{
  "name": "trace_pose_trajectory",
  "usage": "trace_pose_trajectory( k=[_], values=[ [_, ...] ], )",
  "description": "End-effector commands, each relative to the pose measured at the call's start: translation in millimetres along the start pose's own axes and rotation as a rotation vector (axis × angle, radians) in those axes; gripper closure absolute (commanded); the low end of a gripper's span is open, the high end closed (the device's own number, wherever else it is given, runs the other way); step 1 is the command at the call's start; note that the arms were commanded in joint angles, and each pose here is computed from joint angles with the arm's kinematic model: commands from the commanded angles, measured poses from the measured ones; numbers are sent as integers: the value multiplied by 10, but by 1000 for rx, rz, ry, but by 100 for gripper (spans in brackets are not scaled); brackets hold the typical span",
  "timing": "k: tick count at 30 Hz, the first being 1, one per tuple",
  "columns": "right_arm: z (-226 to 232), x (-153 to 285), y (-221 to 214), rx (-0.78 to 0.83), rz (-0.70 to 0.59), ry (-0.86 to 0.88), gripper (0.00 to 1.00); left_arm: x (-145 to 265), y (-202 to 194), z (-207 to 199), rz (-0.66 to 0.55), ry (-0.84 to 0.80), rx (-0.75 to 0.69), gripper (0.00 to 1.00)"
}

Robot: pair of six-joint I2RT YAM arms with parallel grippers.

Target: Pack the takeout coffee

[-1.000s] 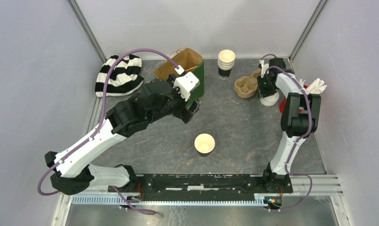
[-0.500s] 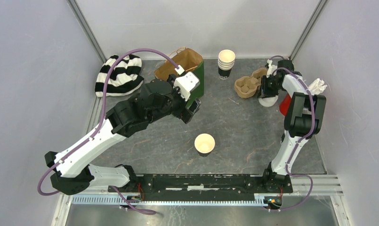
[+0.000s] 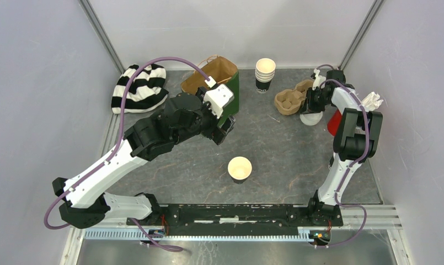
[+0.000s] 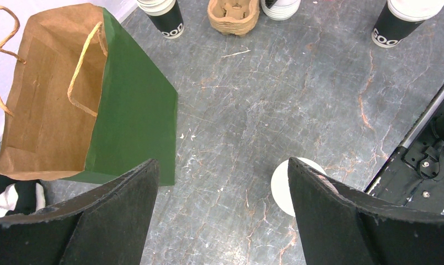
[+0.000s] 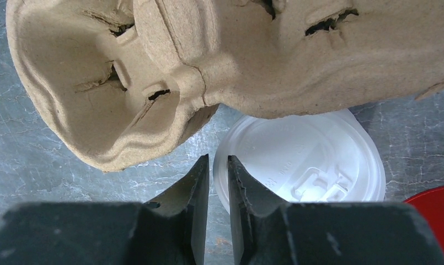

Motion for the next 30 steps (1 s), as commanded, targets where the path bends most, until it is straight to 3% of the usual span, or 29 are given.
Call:
trace_pose_trajectory(
  k=[1,16,30],
  values=[
    [16,84,69,2,-49,16,77,42,139,-5,-47,-12,-47,8],
    [12,152,95,1,-75,25,96,44,136,-9,-45,-16,-46,8],
    [54,481,267,22,-132,16,99,37,136,-24,-44,-26,-43,8]
  ],
)
Point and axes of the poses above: each gripper's point midway between its finger pads, its own x axis back along the fingers, its own z axis along the line the jaws close on, y = z × x, the point moved 6 cm from there along x, back along the fingers, and after that the axes turned 10 degrees about x, right-handed, at the moved point
